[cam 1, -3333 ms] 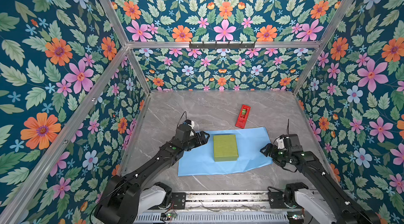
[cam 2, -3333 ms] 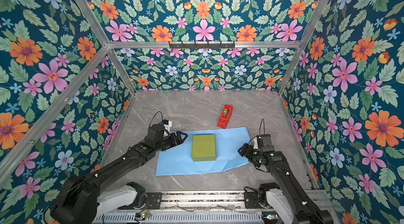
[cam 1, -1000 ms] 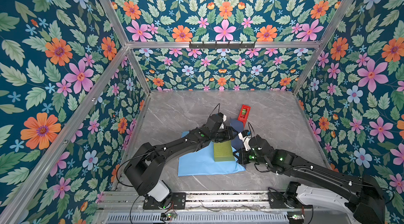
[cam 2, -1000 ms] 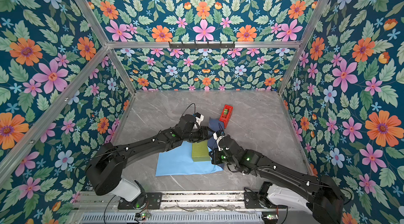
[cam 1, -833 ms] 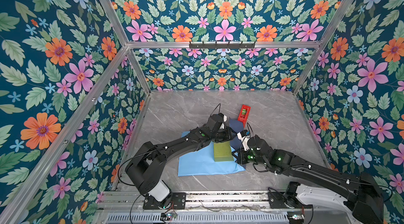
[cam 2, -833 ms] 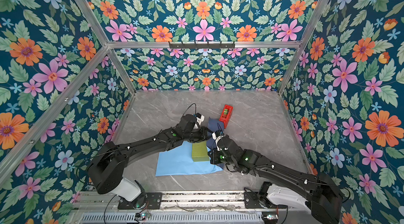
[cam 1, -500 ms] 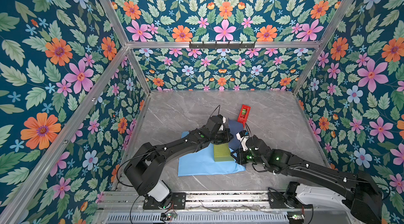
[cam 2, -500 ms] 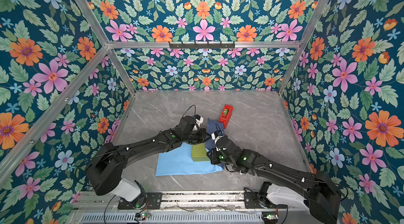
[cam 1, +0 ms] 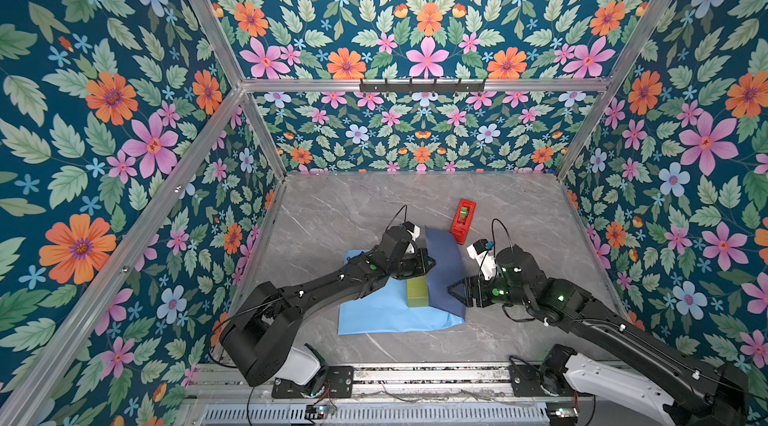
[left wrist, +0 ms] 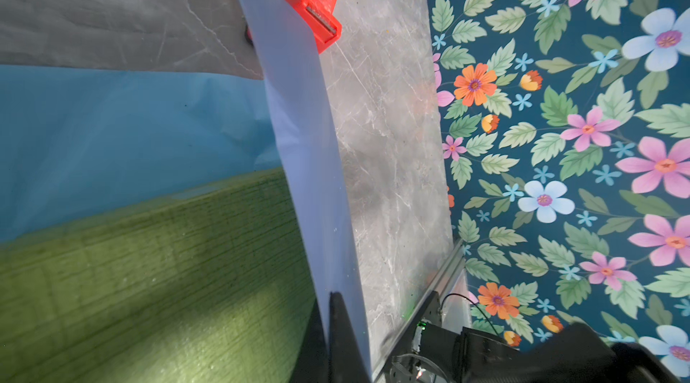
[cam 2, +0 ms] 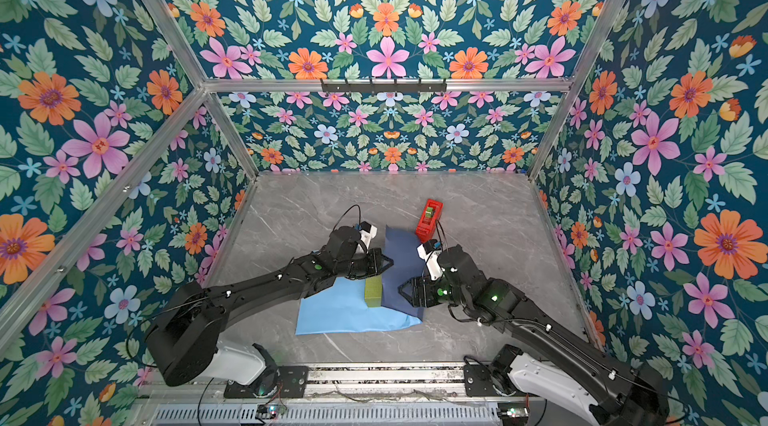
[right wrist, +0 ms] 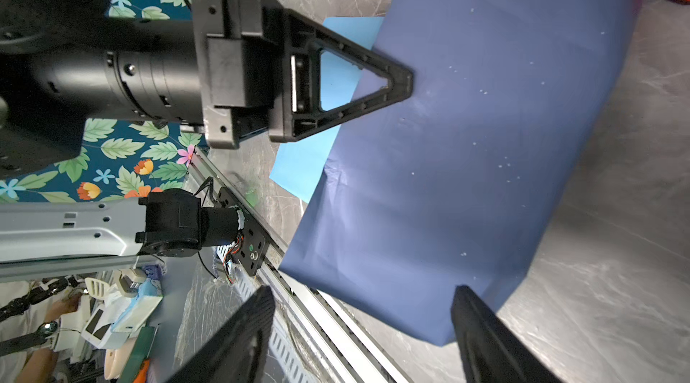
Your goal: Wrap the gift box in paper
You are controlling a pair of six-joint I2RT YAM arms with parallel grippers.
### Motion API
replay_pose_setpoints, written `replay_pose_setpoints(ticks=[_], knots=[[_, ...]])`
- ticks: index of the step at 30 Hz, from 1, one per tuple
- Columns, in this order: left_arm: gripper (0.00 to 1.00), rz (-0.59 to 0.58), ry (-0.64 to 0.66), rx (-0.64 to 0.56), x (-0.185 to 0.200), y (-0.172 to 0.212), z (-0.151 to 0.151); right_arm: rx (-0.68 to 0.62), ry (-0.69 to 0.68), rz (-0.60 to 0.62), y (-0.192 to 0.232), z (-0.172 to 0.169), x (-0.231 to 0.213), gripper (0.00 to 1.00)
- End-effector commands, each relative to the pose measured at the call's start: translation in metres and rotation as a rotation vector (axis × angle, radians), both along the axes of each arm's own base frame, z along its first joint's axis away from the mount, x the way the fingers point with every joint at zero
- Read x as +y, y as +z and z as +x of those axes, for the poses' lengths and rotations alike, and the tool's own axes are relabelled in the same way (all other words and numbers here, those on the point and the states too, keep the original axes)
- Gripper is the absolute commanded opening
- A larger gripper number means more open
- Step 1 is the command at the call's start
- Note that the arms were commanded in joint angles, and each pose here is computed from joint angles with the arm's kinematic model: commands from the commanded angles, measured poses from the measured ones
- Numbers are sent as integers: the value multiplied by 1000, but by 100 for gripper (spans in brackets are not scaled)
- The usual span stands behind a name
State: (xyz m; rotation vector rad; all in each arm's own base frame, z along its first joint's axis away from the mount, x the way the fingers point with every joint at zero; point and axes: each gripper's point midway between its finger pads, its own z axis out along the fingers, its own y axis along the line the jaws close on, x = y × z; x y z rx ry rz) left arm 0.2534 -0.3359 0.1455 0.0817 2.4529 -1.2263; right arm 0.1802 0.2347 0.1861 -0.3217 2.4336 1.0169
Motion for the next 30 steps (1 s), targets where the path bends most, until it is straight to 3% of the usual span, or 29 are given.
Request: replay_pose_setpoints(ticks=[1, 9, 16, 30], knots=[[0, -54, 3, -16, -5, 12, 3, 27, -34, -62, -12, -1, -15, 77], [0, -96, 10, 18, -14, 9, 6, 21, -116, -224, -58, -18, -57, 84], [0, -115, 22, 35, -19, 9, 11, -45, -75, -281, -99, -33, -46, 85], [0, -149, 50, 49, -29, 12, 22, -189, -102, -226, -128, -20, -36, 66]])
